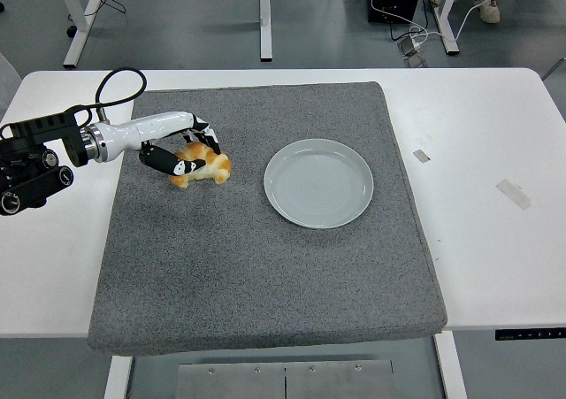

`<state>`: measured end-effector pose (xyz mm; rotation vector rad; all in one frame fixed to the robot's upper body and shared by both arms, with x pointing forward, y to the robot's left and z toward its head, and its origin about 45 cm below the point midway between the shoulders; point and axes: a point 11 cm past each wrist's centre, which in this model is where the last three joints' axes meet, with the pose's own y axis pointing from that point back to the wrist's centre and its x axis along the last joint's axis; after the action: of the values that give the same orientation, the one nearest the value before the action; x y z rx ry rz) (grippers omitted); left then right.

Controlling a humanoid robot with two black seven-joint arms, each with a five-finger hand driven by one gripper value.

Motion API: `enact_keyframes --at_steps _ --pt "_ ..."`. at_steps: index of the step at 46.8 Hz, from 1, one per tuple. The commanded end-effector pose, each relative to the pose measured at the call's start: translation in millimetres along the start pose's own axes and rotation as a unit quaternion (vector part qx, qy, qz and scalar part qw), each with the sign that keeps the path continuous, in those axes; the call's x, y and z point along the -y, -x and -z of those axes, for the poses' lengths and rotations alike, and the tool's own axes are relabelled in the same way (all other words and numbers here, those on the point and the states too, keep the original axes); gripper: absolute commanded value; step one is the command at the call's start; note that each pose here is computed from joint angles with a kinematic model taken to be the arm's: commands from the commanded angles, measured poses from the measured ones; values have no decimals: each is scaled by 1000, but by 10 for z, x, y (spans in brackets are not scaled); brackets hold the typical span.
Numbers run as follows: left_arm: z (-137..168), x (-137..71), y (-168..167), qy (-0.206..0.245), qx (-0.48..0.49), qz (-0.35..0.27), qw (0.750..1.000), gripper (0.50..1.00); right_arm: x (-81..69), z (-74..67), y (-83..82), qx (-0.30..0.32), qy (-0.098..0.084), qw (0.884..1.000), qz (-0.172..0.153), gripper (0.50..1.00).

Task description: Place the bread on the plate

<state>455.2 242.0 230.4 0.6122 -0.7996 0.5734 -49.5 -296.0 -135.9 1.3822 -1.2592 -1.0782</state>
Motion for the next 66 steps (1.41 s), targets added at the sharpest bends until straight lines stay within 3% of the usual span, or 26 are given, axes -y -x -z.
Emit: enact_keyframes --at_steps 1,12,22,35,45,55,66 --pt "-48 27 -80 5 -27 -12 1000 500 0 0 6 0 0 1000 1 1000" --pt "-290 174 -282 41 -129 -33 990 500 0 2 5 1 0 1000 1 1000" --pt "-591 358 -408 74 -119 -26 990 500 0 2 5 1 0 1000 1 1000" --pt "-1137 641 -577 124 -82 -12 989 500 0 2 11 1 0 1000 1 1000" --pt "-1570 672 -977 144 -18 12 989 500 2 9 5 0 -1 1000 1 1000" --pt "-1915 735 -1128 145 57 44 987 500 2 11 10 1 -1 1000 1 1000" --pt "-2081 896 -879 144 99 94 980 500 2 12 4 2 -1 1000 0 1000"
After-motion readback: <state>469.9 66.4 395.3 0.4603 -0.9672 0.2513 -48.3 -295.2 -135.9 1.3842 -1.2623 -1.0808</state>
